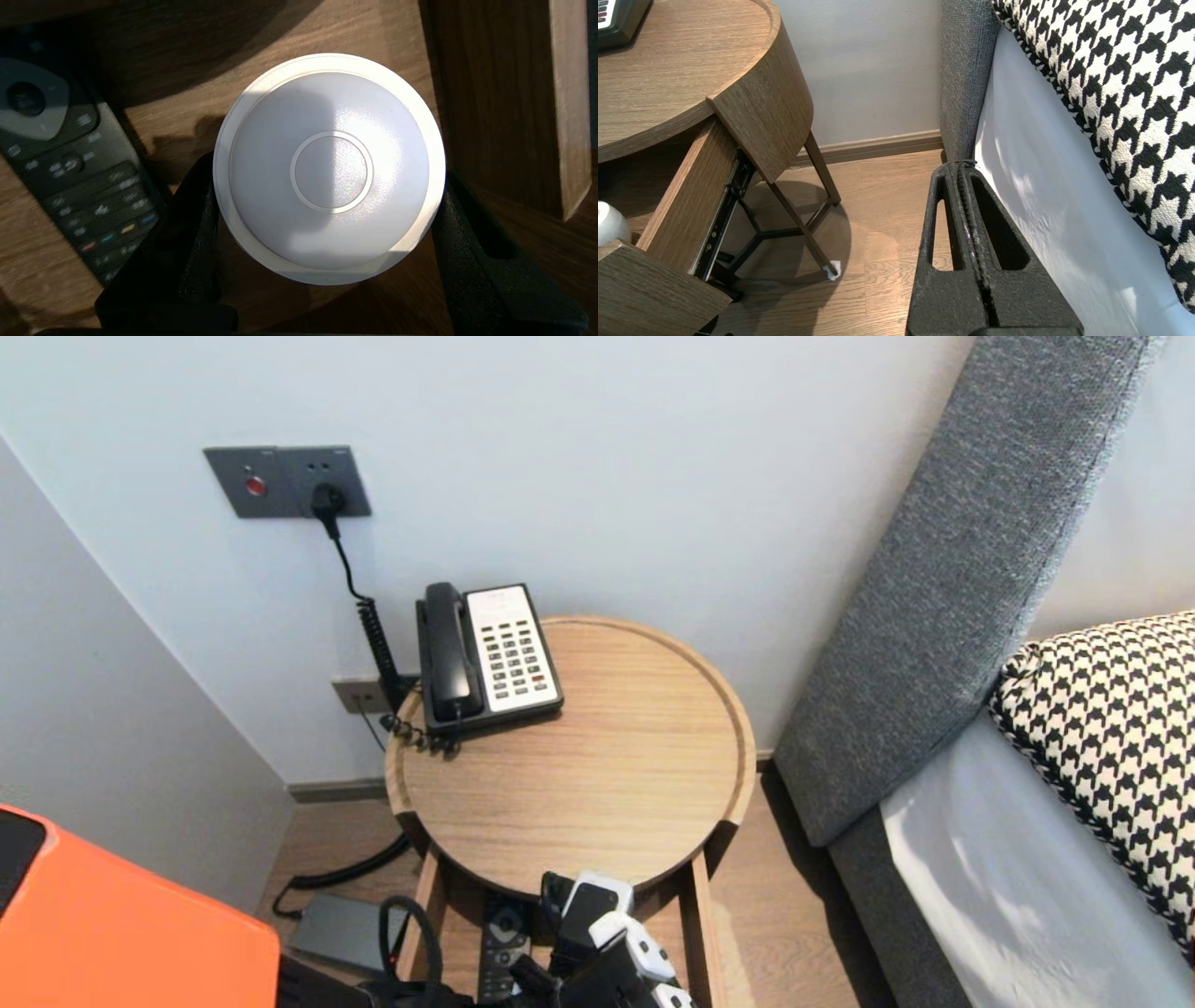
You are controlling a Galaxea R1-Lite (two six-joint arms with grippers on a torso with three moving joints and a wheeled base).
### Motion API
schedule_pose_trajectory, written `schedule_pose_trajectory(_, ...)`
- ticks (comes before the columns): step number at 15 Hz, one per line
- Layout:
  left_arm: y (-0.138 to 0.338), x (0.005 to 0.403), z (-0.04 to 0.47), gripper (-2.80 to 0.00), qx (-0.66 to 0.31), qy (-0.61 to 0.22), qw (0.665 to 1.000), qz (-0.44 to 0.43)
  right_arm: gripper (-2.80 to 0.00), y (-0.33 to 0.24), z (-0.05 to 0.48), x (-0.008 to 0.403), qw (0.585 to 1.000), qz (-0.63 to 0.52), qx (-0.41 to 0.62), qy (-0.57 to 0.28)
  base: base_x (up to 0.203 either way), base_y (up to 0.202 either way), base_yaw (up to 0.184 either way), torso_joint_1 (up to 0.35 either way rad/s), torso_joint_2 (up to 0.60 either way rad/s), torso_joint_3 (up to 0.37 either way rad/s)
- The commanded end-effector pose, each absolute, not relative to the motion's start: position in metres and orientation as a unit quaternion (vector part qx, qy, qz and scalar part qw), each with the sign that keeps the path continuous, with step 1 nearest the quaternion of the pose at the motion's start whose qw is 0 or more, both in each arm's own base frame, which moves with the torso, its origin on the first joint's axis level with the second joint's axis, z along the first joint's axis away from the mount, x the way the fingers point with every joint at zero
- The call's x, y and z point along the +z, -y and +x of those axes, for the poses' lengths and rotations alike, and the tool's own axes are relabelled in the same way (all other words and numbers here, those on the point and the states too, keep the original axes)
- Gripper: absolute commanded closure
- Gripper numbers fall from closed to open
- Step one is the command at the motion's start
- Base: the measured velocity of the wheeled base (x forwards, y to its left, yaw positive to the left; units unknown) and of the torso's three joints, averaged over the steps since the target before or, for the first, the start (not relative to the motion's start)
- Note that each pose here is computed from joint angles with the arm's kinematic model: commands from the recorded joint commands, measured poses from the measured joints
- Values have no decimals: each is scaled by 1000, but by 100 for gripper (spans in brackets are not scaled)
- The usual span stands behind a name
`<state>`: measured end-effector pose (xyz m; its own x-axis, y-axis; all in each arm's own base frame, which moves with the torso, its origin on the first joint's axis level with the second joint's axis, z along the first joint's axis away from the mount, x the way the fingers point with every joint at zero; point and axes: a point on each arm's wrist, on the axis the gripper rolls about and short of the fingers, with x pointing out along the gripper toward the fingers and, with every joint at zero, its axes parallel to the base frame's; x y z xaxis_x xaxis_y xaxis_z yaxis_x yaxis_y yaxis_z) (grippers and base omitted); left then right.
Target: Put the remote controls on the table in the drawer one by one
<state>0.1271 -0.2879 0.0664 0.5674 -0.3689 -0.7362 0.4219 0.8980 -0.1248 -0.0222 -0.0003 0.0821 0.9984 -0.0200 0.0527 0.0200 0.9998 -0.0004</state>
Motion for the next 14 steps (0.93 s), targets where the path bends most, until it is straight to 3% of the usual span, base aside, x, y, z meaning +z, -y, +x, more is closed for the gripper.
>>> schedule_pose_trajectory(1,289,60,129,0,-222,-406,886,34,0,0,-20,74,1000,-1,-10,13,0,0,0,0,0,0)
schedule_pose_trajectory(14,292,53,145,0,-227,-392,891,27,0,0,-20,74,1000,-1,-10,13,0,0,0,0,0,0)
